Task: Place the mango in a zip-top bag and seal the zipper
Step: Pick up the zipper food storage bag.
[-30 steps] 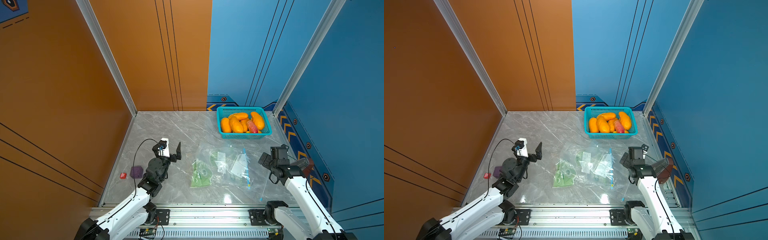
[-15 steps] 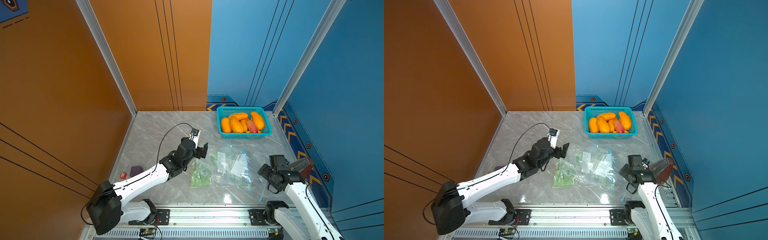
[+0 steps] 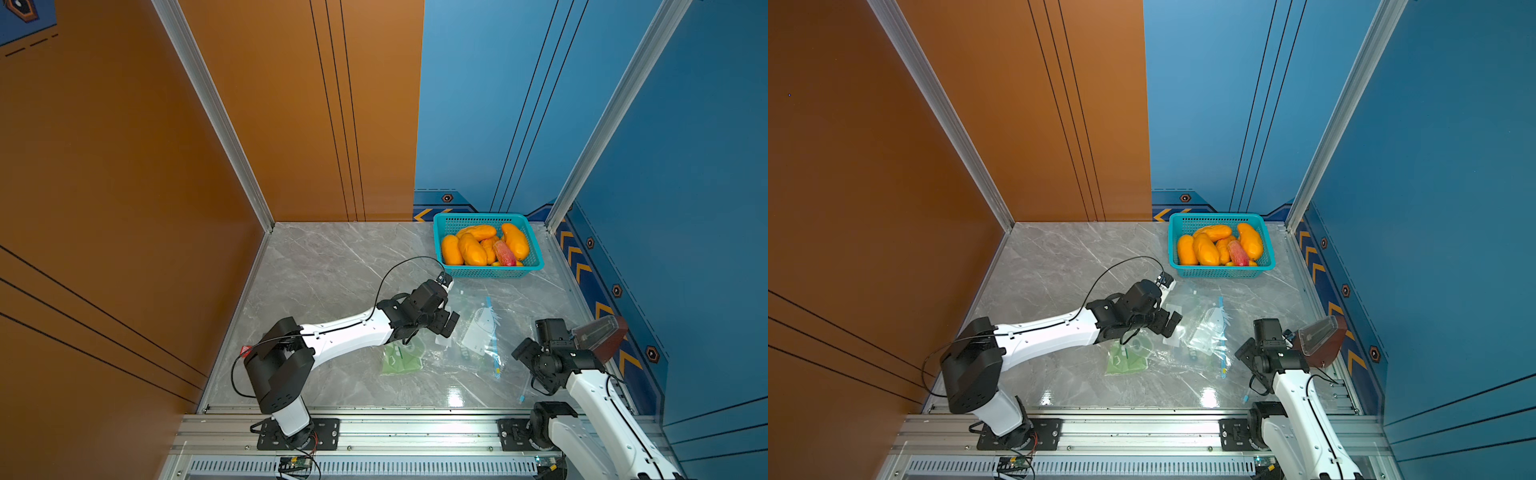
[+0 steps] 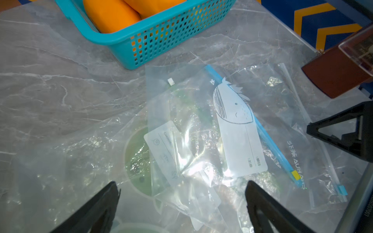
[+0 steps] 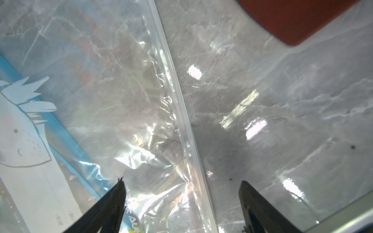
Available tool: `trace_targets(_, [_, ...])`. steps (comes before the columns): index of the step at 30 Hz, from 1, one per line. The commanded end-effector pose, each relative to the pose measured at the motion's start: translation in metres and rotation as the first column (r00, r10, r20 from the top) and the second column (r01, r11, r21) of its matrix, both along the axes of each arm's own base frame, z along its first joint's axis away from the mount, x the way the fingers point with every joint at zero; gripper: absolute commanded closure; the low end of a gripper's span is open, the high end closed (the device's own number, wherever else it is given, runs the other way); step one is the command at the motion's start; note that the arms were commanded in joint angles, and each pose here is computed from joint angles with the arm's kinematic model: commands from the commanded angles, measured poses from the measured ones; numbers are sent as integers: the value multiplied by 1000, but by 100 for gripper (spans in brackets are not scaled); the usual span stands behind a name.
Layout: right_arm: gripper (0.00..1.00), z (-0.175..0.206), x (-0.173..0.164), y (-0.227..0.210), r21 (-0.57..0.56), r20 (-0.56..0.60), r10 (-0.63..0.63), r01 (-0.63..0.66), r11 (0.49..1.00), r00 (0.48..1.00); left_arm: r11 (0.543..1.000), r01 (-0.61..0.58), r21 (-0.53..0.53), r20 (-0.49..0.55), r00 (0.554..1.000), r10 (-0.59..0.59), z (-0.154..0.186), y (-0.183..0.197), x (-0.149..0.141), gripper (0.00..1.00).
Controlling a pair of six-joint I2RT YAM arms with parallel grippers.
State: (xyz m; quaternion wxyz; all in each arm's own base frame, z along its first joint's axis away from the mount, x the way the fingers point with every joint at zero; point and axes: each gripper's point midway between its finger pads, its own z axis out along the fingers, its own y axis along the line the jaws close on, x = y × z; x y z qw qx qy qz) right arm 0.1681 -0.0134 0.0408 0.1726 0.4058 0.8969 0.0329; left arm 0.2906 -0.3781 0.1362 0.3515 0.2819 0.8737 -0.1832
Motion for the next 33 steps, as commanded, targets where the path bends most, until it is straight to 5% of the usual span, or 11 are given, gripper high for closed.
trace_targets(1, [14,-8,3,4,37,11,-19,18,999,1000,997,44,65,-60,997,-40,-23,-11,-4,4])
trace_targets(8, [17,-18,14,12,89,23,-14,11,996,1000,985,67,159,-111,993,-50,-62,-12,-5,13])
trace_targets(24, [23,-1,62,43,305,301,-51,-46,951,952,962,-38,270,-148,986,80,-106,42,29,48])
trace_targets(33, [42,20,78,49,317,398,-19,-118,941,917,962,-58,267,-162,981,104,-109,48,32,54])
